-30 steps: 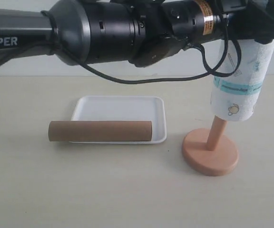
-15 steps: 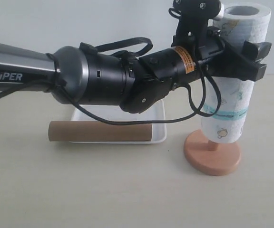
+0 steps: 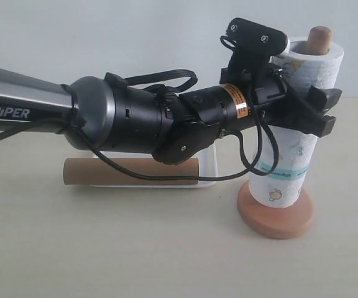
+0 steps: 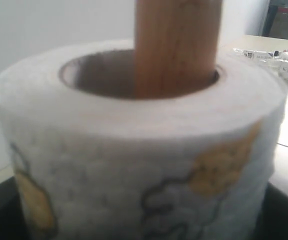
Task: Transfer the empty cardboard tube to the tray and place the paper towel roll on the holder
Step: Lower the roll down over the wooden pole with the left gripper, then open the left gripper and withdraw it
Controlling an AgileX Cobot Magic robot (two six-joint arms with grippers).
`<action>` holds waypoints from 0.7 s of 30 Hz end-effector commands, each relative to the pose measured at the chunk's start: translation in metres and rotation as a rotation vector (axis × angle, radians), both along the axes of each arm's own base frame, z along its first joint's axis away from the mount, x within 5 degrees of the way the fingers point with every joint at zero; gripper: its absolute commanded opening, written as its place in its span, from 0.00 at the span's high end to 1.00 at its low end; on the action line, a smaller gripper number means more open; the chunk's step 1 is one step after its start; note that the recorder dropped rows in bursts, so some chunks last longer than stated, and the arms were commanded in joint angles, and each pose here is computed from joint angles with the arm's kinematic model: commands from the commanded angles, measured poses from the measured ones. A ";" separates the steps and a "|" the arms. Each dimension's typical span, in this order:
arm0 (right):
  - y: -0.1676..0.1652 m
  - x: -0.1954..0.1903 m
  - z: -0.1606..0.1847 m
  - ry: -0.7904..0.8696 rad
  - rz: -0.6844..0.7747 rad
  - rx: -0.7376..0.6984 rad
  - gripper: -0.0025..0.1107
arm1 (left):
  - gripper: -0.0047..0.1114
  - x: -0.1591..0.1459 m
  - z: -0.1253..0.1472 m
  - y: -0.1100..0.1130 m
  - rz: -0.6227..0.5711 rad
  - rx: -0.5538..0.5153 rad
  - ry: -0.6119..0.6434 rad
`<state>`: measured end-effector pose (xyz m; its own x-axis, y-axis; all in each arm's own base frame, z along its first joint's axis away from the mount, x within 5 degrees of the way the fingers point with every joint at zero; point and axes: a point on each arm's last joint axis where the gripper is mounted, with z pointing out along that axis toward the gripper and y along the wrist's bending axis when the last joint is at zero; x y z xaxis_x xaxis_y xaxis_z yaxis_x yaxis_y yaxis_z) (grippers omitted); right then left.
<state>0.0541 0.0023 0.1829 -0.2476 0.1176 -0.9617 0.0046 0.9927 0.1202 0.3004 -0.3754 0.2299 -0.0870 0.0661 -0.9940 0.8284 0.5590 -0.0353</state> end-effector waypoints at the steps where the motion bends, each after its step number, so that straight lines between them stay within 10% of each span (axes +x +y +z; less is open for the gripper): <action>1: 0.000 0.000 0.001 -0.015 -0.001 -0.001 0.98 | 0.65 -0.001 0.001 0.001 0.003 0.007 -0.005; 10: 0.000 0.000 0.001 -0.015 -0.001 -0.001 0.98 | 0.15 -0.001 0.001 0.001 0.004 0.011 -0.003; 21: 0.000 0.000 0.001 -0.015 -0.001 -0.001 0.98 | 0.05 -0.006 0.012 0.002 -0.026 0.055 -0.050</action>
